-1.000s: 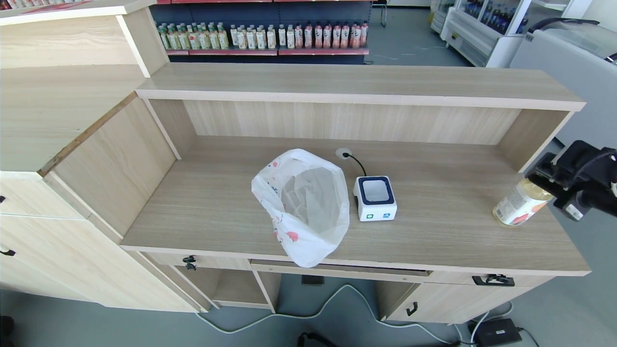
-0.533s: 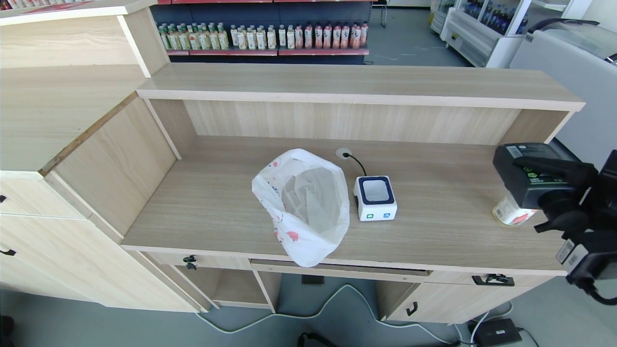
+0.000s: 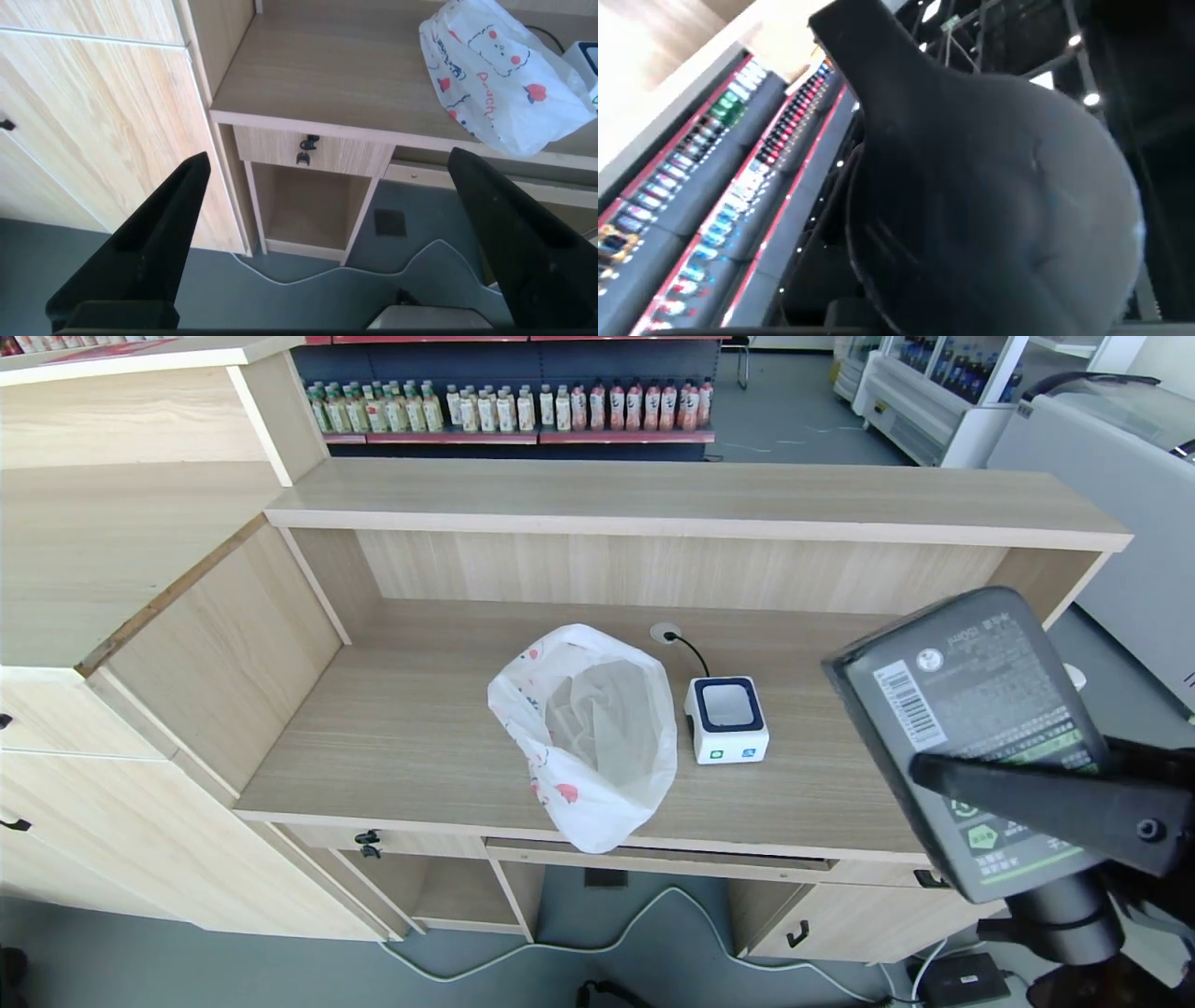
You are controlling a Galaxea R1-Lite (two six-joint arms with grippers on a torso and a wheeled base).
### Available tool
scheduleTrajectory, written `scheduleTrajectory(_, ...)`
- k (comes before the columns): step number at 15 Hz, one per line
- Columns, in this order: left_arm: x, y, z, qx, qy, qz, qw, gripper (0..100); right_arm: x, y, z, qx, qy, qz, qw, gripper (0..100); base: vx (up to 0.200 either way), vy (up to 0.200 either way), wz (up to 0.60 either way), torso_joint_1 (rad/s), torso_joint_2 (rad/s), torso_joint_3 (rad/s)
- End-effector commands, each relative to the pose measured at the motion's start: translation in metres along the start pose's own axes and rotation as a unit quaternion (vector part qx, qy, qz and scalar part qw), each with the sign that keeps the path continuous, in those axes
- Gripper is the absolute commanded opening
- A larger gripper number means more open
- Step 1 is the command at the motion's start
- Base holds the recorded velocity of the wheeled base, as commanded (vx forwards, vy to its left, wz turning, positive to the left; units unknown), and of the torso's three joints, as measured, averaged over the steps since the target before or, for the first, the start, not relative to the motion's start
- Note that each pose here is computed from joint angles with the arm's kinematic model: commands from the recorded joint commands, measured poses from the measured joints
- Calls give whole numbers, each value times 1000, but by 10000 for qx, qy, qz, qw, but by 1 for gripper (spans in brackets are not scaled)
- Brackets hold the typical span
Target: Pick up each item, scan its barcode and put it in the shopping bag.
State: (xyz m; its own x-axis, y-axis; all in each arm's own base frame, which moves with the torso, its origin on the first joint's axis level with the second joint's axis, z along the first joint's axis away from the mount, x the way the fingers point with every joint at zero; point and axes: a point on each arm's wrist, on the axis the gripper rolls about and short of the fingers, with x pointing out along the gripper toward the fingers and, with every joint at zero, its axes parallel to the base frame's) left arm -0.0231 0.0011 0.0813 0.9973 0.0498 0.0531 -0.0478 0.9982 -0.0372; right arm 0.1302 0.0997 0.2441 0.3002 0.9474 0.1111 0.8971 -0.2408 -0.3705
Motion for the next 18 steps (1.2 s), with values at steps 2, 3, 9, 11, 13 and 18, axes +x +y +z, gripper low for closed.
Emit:
scheduleTrajectory(2, 0, 0, 0, -3, -3, 4, 10000, 100, 2, -17, -3, -503, 30, -511, 9974, 0, 0, 0, 0, 0, 0, 0)
scheduleTrajectory(3, 0, 0, 0, -3, -3, 4, 10000, 100, 2, -19, -2, -583, -19, -637, 9963, 0, 0, 0, 0, 0, 0, 0)
scheduleTrajectory(9, 0, 0, 0, -3, -3, 4, 10000, 100, 0, -24, -1, -649, -145, -1014, 9926, 0, 0, 0, 0, 0, 0, 0)
scheduleTrajectory(11, 0, 0, 0, -3, -3, 4, 10000, 100, -4, -28, -3, -693, -80, -1068, 9918, 0, 0, 0, 0, 0, 0, 0)
scheduleTrajectory(13, 0, 0, 0, -3, -3, 4, 10000, 100, -6, -30, -4, -677, -47, -1076, 9919, 0, 0, 0, 0, 0, 0, 0)
scheduleTrajectory(18, 0, 0, 0, -3, -3, 4, 10000, 100, -8, -31, -4, -639, -49, -1078, 9921, 0, 0, 0, 0, 0, 0, 0)
